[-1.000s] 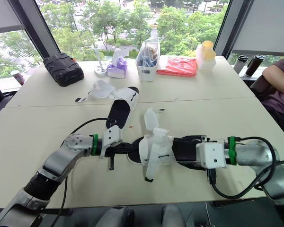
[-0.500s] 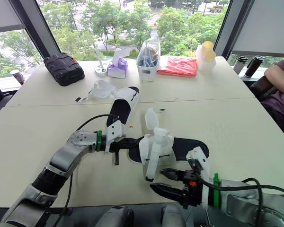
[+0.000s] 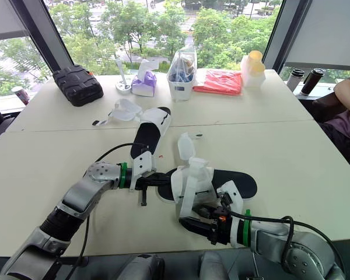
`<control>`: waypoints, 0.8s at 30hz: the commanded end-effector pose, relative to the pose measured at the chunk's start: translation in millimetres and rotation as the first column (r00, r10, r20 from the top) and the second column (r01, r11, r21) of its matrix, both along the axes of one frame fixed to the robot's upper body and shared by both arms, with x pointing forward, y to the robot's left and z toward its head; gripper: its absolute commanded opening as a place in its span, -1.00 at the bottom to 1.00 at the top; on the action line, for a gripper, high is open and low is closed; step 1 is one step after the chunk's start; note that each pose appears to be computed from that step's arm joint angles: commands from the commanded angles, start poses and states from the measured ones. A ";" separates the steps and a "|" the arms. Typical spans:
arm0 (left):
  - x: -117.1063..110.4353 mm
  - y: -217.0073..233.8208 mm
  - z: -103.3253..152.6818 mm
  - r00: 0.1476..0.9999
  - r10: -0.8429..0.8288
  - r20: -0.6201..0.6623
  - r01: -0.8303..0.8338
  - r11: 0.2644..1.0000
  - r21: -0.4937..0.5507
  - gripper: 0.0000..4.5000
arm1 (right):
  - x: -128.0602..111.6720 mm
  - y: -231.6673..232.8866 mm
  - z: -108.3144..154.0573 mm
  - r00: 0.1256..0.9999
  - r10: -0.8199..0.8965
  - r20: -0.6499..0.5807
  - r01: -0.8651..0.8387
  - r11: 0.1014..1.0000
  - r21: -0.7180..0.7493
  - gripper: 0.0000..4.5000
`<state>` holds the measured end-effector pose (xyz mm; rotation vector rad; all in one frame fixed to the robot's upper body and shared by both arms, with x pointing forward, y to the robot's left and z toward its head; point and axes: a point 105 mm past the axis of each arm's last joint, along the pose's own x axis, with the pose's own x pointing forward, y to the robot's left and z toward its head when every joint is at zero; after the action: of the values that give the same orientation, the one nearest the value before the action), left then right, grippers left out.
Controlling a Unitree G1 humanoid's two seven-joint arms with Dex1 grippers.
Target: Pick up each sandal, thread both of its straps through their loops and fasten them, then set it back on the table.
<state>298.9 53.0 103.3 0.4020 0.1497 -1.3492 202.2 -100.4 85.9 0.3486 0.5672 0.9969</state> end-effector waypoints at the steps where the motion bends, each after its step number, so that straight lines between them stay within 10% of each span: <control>1: -0.3 -1.2 7.2 1.000 -0.001 0.029 0.001 1.000 -0.010 -1.00 | 4.2 11.3 5.9 1.000 0.000 -0.012 0.001 0.996 0.092 0.12; 6: 0.2 -1.1 7.0 1.000 0.006 0.031 -0.006 1.000 -0.012 -1.00 | 4.8 17.1 3.2 0.998 0.002 -0.059 0.007 0.990 0.143 -0.99; 24: 3.7 -3.3 5.8 0.999 0.017 0.034 -0.017 1.000 -0.019 -1.00 | 43.2 -35.4 113.0 0.974 0.213 0.072 -0.221 0.967 0.130 -0.99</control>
<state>300.5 51.8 99.7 0.3877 0.1573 -1.3277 241.6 -132.2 192.8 0.3744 0.4914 1.2437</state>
